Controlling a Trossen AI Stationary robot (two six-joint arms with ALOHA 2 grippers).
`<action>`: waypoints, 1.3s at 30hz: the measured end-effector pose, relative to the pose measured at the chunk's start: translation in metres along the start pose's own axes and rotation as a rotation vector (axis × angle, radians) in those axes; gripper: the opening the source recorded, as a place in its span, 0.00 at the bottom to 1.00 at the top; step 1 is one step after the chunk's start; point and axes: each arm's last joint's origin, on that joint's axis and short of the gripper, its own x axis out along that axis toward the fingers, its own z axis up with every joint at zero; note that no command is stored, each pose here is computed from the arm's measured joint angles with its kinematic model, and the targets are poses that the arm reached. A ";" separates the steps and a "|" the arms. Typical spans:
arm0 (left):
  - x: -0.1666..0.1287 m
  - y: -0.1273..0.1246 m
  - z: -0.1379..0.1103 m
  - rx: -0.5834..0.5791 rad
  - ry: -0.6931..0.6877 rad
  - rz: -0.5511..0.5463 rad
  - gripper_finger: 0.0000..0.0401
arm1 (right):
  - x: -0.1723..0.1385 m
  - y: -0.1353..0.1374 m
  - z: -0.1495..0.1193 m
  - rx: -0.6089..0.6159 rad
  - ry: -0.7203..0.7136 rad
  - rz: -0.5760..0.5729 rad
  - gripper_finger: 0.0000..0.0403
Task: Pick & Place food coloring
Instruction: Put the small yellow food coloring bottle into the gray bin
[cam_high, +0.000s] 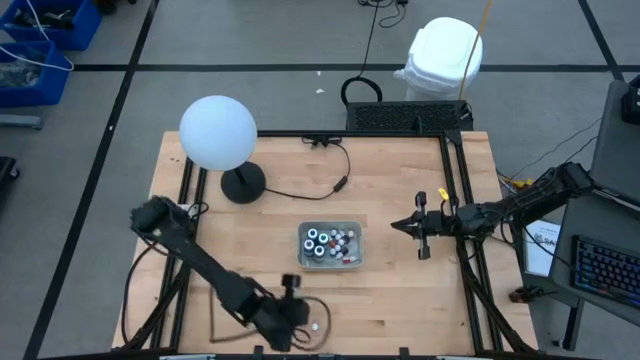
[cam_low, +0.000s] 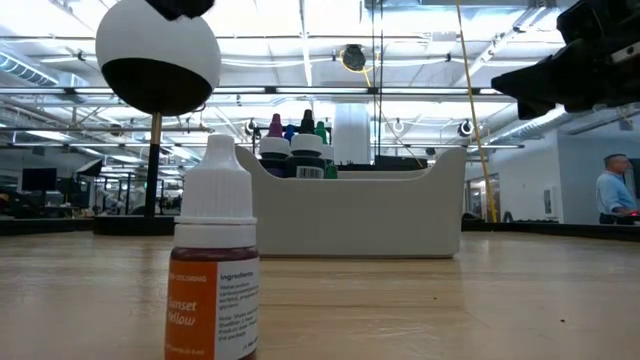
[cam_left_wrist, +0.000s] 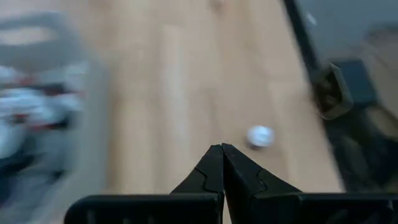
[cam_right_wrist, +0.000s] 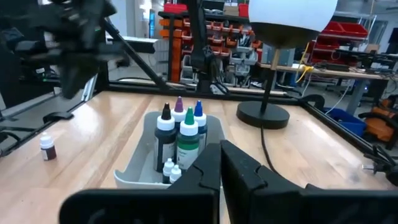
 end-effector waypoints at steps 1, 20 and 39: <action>0.006 -0.005 0.003 0.025 0.028 -0.040 0.01 | 0.000 0.000 0.000 0.000 0.000 0.000 0.00; 0.058 -0.013 0.018 -0.002 0.181 -0.142 0.50 | 0.000 0.000 0.000 0.016 0.003 -0.001 0.00; 0.082 -0.017 0.004 -0.009 0.147 -0.210 0.51 | 0.000 0.000 0.000 0.004 0.003 -0.003 0.00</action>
